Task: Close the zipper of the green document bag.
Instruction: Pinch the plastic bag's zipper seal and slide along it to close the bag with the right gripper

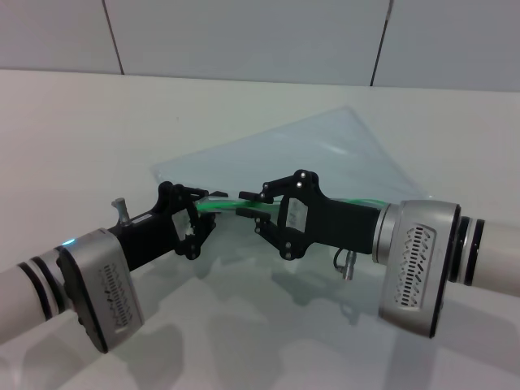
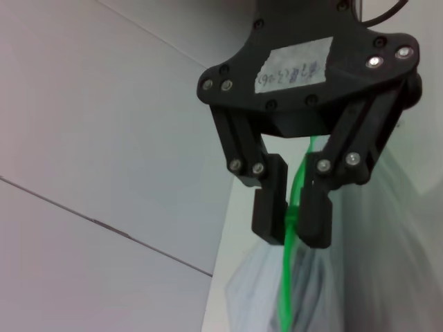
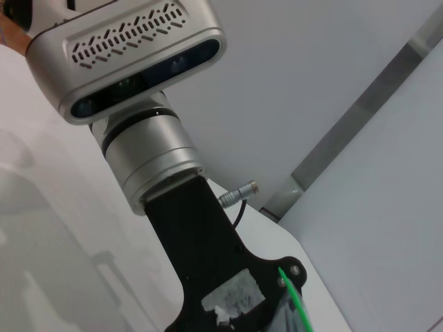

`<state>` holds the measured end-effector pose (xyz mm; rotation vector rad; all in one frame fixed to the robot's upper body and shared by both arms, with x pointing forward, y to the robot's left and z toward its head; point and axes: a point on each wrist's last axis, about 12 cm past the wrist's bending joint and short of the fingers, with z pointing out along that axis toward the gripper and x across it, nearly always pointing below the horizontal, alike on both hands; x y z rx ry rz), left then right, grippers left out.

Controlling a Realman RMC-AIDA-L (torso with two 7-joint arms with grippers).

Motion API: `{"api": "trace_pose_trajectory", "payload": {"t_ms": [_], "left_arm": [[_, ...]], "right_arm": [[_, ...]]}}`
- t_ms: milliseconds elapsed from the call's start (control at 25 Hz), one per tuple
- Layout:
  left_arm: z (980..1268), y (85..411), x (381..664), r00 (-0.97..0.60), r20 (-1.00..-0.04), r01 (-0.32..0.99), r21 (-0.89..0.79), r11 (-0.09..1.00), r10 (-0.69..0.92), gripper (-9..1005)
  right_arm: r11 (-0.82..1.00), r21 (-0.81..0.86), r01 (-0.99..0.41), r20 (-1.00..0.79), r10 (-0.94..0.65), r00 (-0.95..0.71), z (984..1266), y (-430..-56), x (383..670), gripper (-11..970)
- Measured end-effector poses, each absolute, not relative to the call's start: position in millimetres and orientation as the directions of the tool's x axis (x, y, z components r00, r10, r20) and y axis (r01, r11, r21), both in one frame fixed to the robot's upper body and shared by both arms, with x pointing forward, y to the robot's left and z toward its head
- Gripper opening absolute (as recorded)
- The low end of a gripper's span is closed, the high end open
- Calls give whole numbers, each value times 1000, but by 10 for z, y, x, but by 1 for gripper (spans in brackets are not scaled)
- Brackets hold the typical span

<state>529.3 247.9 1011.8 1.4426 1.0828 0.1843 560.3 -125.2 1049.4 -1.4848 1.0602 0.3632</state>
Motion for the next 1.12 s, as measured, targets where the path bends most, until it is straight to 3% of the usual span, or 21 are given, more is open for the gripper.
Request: {"api": "trace_pose_trajectory", "payload": {"t_ms": [400,1120], "left_arm": [[10119,2470,5290,547,-481,490,847,204,685,55],[10116,2484,5272,553,-474,483,853,199,686,55]], "right_arm": [[132,-622,-772,-746,-397,534,10496,-1249,5604,85],[132,-640,-756,-730,-412,546,10458,-1298,5578,80]]}}
